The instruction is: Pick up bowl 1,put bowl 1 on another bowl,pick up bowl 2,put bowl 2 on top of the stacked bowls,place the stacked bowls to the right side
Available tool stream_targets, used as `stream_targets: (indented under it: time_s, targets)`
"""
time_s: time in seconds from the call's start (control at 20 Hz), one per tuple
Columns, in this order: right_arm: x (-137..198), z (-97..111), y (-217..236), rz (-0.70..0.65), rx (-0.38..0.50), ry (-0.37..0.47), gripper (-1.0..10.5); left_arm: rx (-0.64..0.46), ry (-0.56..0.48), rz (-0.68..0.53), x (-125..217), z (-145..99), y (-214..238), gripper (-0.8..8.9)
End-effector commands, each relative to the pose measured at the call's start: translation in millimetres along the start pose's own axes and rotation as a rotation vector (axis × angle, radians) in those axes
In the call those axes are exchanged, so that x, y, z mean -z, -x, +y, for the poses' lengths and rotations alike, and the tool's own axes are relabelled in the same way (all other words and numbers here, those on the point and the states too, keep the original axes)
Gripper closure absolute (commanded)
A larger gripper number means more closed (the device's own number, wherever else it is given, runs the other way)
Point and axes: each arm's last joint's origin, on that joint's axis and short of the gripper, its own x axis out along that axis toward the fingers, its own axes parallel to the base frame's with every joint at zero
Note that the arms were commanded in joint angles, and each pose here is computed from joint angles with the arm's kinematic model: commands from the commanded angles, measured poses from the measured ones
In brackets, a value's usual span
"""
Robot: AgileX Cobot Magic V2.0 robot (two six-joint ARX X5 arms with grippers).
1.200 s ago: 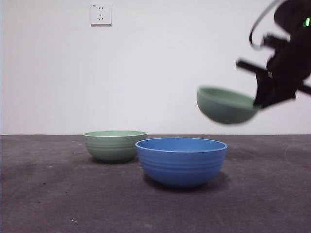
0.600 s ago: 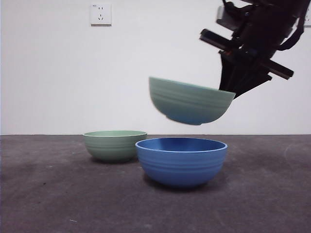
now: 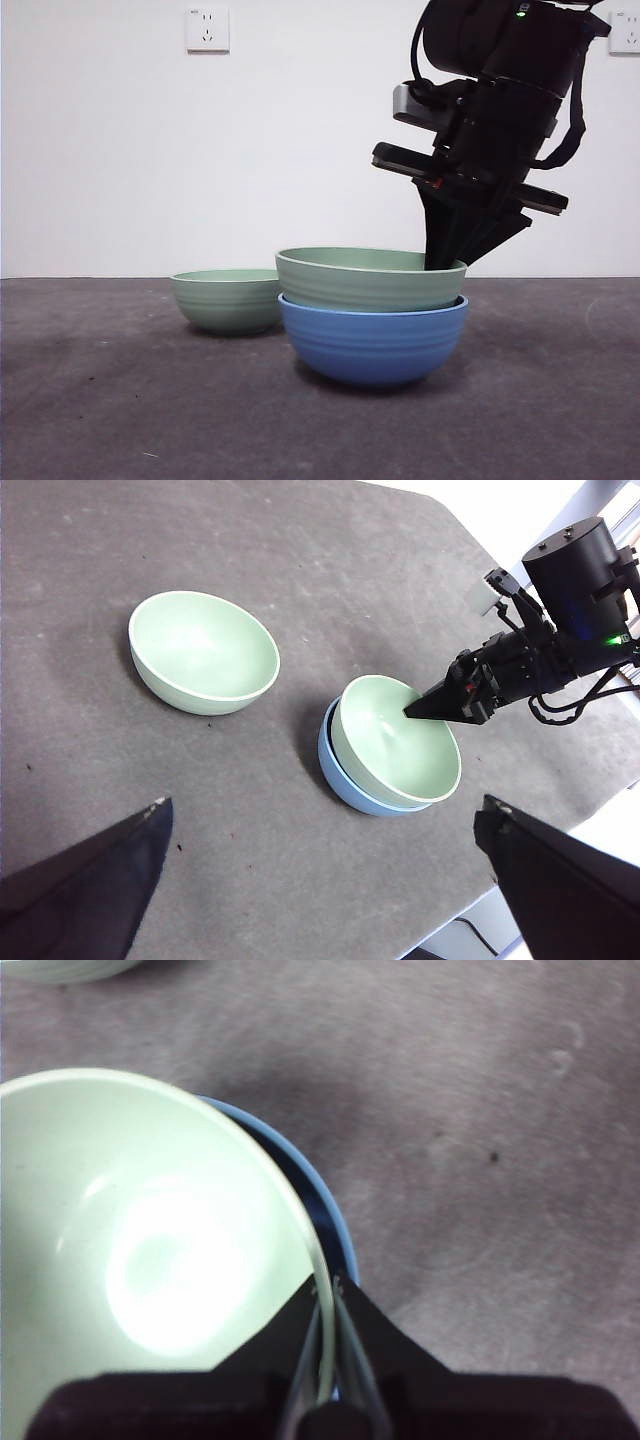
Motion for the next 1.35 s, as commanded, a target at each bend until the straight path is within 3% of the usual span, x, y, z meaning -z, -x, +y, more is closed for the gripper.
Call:
stream_targets:
  time_s: [0.05,0.15,0.4,0.7,1.0,1.35]
  targets:
    - [2.4,1.7,-1.8,0.018,0.001,0.013,8.2,0.006,0.010,0.008,-1.7,1.4,-2.2,1.86]
    - [2.9,1.8,-1.8,0.023,0.001,0.008,6.9,0.005,0.021,0.020,-2.7,3.9,-4.8,1.86]
    - [-0.6,4.2,15.8,-0.047,-0.014,0.012,6.9,-0.044,0.036,0.040,-7.8,13.7,-14.0,1.86]
    - [9.4,10.6,96.3,-0.243,-0.036,0.023,6.9,-0.041,0.058,0.048,-24.1,30.6,-42.7,1.86]
    - [46.2,13.9,175.5,-0.421,-0.062,0.023,6.9,-0.099,0.079,0.101,-45.9,41.2,-110.1,1.85]
    - [84.6,12.2,206.7,-0.394,-0.064,-0.005,6.9,-0.265,0.031,0.265,-88.1,47.3,-214.2,1.85]
